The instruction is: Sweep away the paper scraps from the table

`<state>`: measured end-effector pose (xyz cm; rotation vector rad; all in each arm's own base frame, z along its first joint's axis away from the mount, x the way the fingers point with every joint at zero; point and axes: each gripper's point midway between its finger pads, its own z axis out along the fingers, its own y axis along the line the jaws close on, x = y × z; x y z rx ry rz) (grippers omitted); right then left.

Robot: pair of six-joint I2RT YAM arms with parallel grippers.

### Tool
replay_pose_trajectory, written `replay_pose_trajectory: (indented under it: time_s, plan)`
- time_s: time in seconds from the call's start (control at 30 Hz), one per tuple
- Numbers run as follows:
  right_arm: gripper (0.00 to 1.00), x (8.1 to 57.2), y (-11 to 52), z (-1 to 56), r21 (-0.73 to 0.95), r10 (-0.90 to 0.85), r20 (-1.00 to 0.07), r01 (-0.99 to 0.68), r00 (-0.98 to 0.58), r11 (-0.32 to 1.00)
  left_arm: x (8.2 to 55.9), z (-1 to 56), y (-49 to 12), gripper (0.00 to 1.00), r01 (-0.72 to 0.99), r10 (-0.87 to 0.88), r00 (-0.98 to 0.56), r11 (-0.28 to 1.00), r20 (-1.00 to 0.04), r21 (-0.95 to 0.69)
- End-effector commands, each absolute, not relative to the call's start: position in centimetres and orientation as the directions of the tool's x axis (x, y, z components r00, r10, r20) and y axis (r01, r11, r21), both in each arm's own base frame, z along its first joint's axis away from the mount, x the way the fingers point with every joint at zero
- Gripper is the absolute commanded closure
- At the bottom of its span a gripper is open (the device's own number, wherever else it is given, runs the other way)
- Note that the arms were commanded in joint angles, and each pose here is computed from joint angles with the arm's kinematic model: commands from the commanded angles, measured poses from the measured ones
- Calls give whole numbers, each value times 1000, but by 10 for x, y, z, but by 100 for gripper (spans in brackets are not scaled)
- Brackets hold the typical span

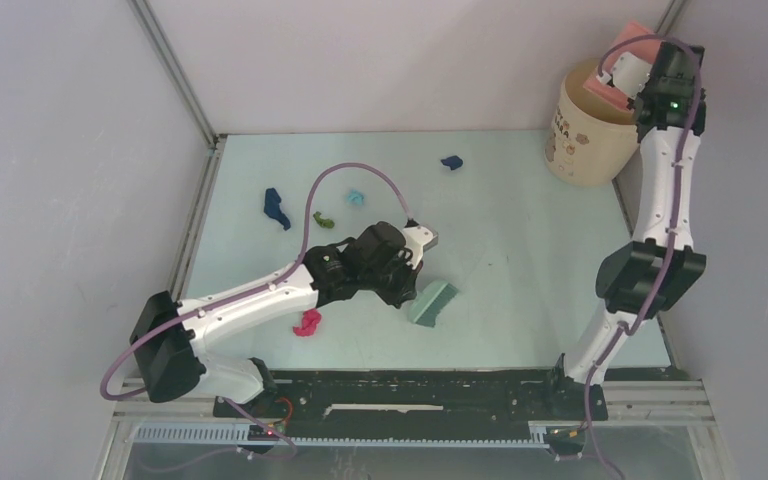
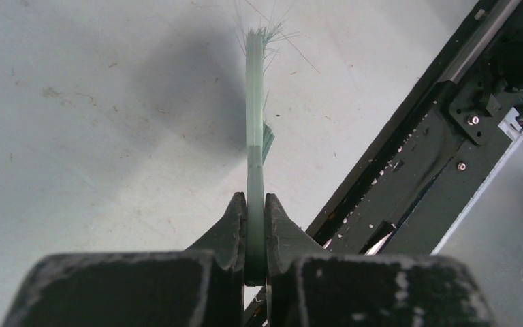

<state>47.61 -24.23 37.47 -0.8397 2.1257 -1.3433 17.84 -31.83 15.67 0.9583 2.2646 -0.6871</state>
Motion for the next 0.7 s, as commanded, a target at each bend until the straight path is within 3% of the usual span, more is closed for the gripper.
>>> replay_pose_trajectory:
  time_s: [0.0, 0.27, 0.43, 0.67]
  plan:
    - [100, 434, -196, 381, -809, -713, -290, -235, -639, 539, 191, 176, -327, 92, 750, 422, -550, 630, -721, -203]
    - [99, 366, -119, 291, -480, -681, -384, -495, -624, 724, 203, 187, -331, 93, 734, 412, -543, 656, -732, -176]
    - [96, 286, -59, 181, -203, -704, -301, -677, -644, 707, 217, 192, -326, 94, 702, 399, -536, 700, -744, -131]
    - [94, 242, -21, 101, -14, -621, -342, -657, -705, 754, 231, 197, -322, 95, 671, 376, -556, 730, -741, -133]
